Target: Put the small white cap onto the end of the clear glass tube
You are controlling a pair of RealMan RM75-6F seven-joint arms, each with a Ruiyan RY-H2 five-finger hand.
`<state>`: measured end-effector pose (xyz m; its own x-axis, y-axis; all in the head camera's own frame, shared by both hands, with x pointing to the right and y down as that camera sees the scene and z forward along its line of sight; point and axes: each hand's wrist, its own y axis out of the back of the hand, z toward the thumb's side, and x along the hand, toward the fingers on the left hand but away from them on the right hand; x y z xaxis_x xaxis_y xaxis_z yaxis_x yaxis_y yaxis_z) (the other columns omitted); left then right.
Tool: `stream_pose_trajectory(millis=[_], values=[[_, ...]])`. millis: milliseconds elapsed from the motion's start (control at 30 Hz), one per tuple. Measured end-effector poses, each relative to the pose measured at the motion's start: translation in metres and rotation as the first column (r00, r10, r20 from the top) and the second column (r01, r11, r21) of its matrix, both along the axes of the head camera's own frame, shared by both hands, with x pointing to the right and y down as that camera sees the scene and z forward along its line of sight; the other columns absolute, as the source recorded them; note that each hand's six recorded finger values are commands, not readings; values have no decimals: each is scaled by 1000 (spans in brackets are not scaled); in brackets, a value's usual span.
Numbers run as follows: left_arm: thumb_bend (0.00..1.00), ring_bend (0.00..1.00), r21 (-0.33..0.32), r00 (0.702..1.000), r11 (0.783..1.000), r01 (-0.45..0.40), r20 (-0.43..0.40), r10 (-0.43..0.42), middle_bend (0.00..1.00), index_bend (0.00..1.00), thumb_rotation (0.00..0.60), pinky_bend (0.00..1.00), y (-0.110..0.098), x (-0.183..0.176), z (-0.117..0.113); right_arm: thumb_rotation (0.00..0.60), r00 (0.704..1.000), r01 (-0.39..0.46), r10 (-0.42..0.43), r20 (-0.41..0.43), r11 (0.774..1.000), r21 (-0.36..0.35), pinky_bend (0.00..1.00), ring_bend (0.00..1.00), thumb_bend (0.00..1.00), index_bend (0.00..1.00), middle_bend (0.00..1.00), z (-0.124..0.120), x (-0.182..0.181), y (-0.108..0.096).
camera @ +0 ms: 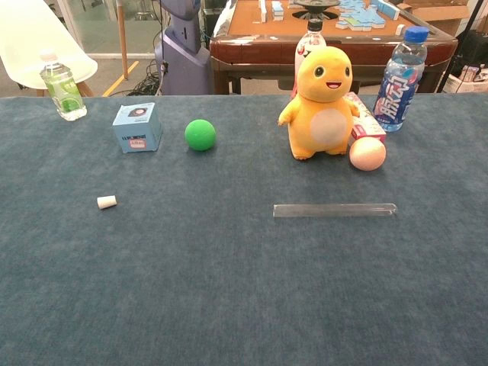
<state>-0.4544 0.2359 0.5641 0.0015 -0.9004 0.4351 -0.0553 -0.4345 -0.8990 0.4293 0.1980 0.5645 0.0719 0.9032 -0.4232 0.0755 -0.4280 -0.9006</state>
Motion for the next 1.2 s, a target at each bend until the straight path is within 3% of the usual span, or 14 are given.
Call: stream_pose_trajectory(millis=[400, 700, 800, 967, 1067, 1133, 1200], values=[[211, 108, 13, 1000, 1000, -13, -16, 13, 0, 30, 600, 49, -3, 1, -3, 600, 1000, 6, -6, 5, 1000, 15, 0, 0, 0, 0, 75, -3, -1, -1], [211, 195, 18, 998, 999, -47, -33, 48, 69, 64, 600, 124, -16, 6, 2, 600, 1000, -4, 4, -2, 1000, 22, 0, 0, 0, 0, 75, -5, 0, 0], [211, 274, 17, 997, 998, -60, -42, 60, 140, 121, 600, 218, -21, 9, 3, 600, 1000, -13, 13, -1, 1000, 23, 0, 0, 0, 0, 75, -5, 1, 1], [211, 385, -13, 993, 995, -102, -54, 101, 249, 130, 600, 373, -32, 16, 12, 600, 1000, -12, 13, -3, 1000, 27, 0, 0, 0, 0, 76, -4, -1, 0], [211, 558, -39, 989, 990, -134, -61, 132, 475, 155, 600, 595, -41, 20, 19, 600, 1000, -12, 12, -1, 1000, 28, 0, 0, 0, 0, 76, -4, -4, -2], [219, 694, -66, 986, 985, -156, -69, 152, 653, 180, 600, 683, -46, 23, 25, 600, 1000, -15, 15, 0, 999, 35, 0, 0, 0, 0, 76, -5, -6, -5], [283, 783, -105, 982, 978, -177, -80, 170, 768, 209, 600, 758, -50, 26, 32, 600, 1000, -18, 18, 1, 999, 45, 0, 0, 0, 0, 83, -6, -9, -8]])
